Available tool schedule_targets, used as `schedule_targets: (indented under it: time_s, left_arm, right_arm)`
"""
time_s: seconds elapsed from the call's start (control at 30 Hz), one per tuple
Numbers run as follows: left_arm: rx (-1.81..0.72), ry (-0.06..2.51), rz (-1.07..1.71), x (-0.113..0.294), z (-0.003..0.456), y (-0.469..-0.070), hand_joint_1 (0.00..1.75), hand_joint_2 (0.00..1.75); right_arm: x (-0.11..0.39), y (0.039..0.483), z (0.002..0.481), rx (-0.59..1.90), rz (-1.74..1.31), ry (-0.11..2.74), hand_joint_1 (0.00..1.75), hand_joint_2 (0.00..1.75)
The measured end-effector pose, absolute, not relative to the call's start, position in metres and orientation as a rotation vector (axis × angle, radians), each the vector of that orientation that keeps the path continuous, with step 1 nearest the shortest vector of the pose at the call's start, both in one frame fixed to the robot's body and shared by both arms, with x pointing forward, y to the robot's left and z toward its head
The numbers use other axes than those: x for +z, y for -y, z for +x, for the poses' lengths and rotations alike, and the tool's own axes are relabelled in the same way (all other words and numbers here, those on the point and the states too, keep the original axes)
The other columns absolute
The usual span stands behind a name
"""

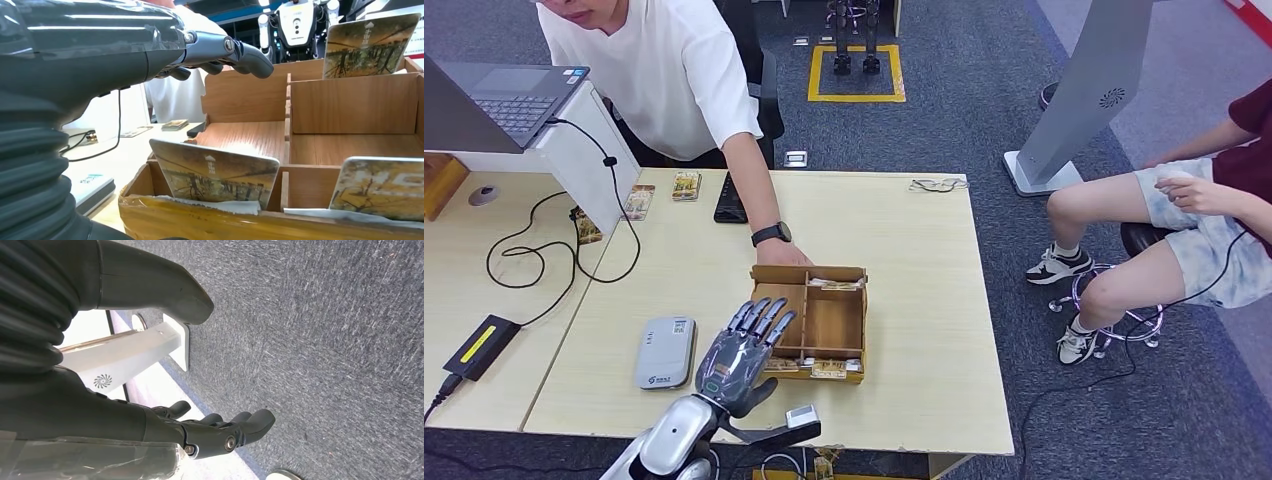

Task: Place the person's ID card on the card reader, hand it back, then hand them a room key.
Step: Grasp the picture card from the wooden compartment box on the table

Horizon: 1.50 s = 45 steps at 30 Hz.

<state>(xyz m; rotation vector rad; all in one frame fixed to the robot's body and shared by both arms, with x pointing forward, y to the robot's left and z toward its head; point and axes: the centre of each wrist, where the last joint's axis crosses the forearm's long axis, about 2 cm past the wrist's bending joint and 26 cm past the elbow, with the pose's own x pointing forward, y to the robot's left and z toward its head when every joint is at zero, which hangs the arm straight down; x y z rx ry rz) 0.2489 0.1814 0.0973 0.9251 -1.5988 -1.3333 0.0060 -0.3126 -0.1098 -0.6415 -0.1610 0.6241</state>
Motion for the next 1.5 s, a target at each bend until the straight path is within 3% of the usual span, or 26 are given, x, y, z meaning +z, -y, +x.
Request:
schedule_targets:
  time_s: [0.53,0.67,0.7,0.8,0.83,1.5]
  left_arm:
    - [-1.397,1.596,0.874,0.093,0.246,-0.185,0.0,1.75]
    - [-1.452,1.595,0.818,0.09,0.244,-0.19,0.11,1.75]
    - [-1.465,1.595,0.803,0.089,0.243,-0.191,0.28,1.75]
    - [-1.494,1.592,0.776,0.085,0.241,-0.196,1.49,1.75]
    - [-1.499,1.591,0.772,0.085,0.241,-0.197,1.75,1.75]
    - [-1.485,1.635,0.777,0.085,0.239,-0.199,1.75,1.75]
  right_arm:
    - [-0.11,0.312,0.007,0.629,-0.643,0.164,0.0,1.75]
    - [-0.11,0.312,0.007,0.638,-0.644,0.17,0.0,1.75]
    - [-0.11,0.312,0.008,0.64,-0.646,0.172,0.0,1.75]
    - [-0.11,0.313,0.009,0.647,-0.65,0.177,0.0,1.75]
    - [-0.11,0.313,0.009,0.648,-0.651,0.178,0.0,1.75]
    - [-0.109,0.314,0.011,0.661,-0.654,0.185,0.0,1.75]
